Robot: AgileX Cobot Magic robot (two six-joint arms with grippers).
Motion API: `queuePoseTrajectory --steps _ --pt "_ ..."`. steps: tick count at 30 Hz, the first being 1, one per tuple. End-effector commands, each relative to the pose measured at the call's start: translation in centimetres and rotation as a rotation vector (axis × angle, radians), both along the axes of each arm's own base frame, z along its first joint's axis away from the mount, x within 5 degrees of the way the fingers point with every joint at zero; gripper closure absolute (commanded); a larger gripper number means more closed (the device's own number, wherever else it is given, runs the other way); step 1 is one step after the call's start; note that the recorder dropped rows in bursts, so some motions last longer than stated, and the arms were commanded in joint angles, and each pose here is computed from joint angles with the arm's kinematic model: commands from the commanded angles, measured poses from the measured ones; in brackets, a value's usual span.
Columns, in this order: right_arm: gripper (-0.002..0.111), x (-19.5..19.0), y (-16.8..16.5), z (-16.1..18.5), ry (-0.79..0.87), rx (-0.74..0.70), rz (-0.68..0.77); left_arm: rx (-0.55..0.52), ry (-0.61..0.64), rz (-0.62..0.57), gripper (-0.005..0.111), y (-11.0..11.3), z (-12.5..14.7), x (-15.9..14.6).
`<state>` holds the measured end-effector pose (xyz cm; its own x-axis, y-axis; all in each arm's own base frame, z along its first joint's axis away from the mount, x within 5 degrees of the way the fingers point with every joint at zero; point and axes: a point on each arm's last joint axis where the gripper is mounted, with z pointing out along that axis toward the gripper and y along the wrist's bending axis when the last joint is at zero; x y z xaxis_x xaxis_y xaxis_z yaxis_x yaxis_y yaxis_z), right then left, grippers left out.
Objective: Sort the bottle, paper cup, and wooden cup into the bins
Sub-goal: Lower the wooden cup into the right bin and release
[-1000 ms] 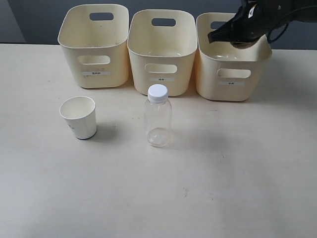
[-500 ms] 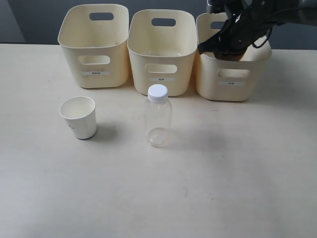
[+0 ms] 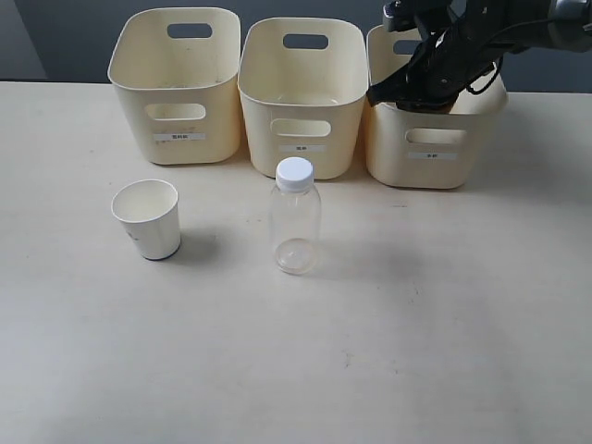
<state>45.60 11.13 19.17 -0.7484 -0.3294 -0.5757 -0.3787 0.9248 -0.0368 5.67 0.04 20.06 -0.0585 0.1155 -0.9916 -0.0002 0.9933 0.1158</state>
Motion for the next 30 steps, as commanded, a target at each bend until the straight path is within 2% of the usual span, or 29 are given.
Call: queuePoseTrajectory --steps 1,6,9,21,26,30 --pt "0.104 0.2 -0.2 0.5 -0.018 0.002 -0.002 -0.008 -0.01 0.0 0.107 0.0 0.0 0.0" --pt "0.068 0.1 -0.3 0.5 -0.006 0.0 -0.001 -0.008 -0.01 0.0 0.107 0.0 0.0 0.0" --pt "0.057 0.1 -0.2 0.5 -0.013 0.004 -0.003 -0.008 -0.01 0.0 0.107 0.0 0.0 0.0" --pt "0.057 0.6 -0.1 1.4 -0.095 0.037 -0.02 -0.008 -0.01 0.0 0.107 0.0 0.0 0.0" --pt "0.057 0.0 0.4 3.9 -0.158 0.04 0.004 -0.008 -0.01 0.0 0.107 0.0 0.0 0.0" --pt "0.059 -1.3 2.0 6.1 -0.178 0.034 0.073 -0.008 -0.01 0.0 0.107 0.0 0.0 0.0"
